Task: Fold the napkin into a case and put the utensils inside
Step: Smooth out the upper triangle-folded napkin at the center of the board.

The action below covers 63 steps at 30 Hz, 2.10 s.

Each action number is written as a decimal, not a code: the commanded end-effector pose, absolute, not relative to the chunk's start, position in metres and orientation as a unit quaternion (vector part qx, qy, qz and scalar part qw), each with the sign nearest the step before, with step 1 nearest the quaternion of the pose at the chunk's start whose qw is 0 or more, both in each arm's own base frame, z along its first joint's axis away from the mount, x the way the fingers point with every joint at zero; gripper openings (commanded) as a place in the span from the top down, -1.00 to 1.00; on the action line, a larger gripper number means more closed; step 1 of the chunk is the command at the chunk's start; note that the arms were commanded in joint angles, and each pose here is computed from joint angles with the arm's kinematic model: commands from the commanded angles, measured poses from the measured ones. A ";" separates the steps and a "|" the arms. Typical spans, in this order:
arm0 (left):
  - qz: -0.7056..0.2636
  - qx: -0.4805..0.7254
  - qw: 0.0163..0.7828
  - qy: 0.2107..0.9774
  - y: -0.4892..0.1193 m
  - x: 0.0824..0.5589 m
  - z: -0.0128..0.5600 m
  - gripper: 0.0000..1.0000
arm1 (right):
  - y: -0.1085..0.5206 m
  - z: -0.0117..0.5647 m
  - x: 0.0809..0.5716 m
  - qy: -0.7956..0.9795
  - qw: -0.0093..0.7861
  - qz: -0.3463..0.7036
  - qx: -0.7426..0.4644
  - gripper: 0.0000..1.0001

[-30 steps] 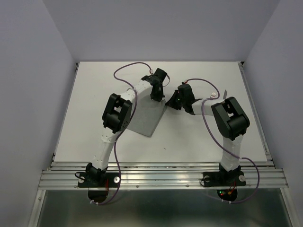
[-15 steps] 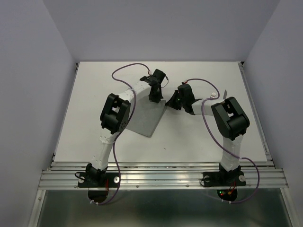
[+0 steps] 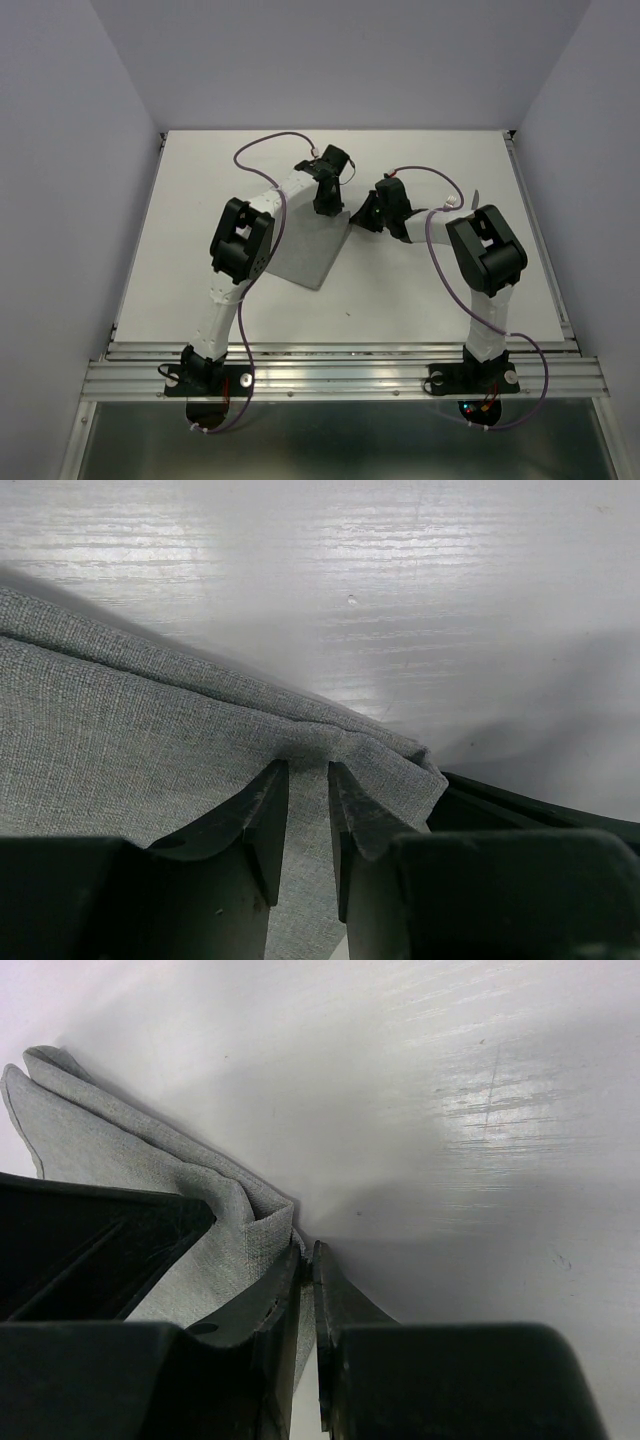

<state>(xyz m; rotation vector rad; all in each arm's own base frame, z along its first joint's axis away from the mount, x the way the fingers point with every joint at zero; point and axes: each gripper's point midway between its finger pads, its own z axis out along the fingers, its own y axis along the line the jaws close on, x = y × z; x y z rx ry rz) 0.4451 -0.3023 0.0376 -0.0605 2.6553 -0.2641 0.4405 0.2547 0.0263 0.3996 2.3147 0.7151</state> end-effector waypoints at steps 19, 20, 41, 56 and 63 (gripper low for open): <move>-0.083 -0.030 0.243 0.966 -0.309 0.459 0.016 0.26 | 0.234 -0.029 0.405 0.929 0.271 0.201 0.154 0.72; -0.080 -0.028 0.238 0.968 -0.308 0.456 0.011 0.29 | 0.234 -0.029 0.405 0.929 0.272 0.201 0.154 0.72; -0.074 -0.017 0.248 0.966 -0.300 0.445 0.025 1.00 | 0.232 -0.025 0.405 0.927 0.275 0.200 0.156 0.73; -0.135 -0.006 0.255 0.957 -0.314 0.435 0.067 1.00 | 0.233 -0.017 0.405 0.925 0.280 0.205 0.156 0.72; -0.147 -0.012 0.272 0.951 -0.311 0.434 0.088 1.00 | 0.233 -0.017 0.406 0.924 0.281 0.205 0.157 0.72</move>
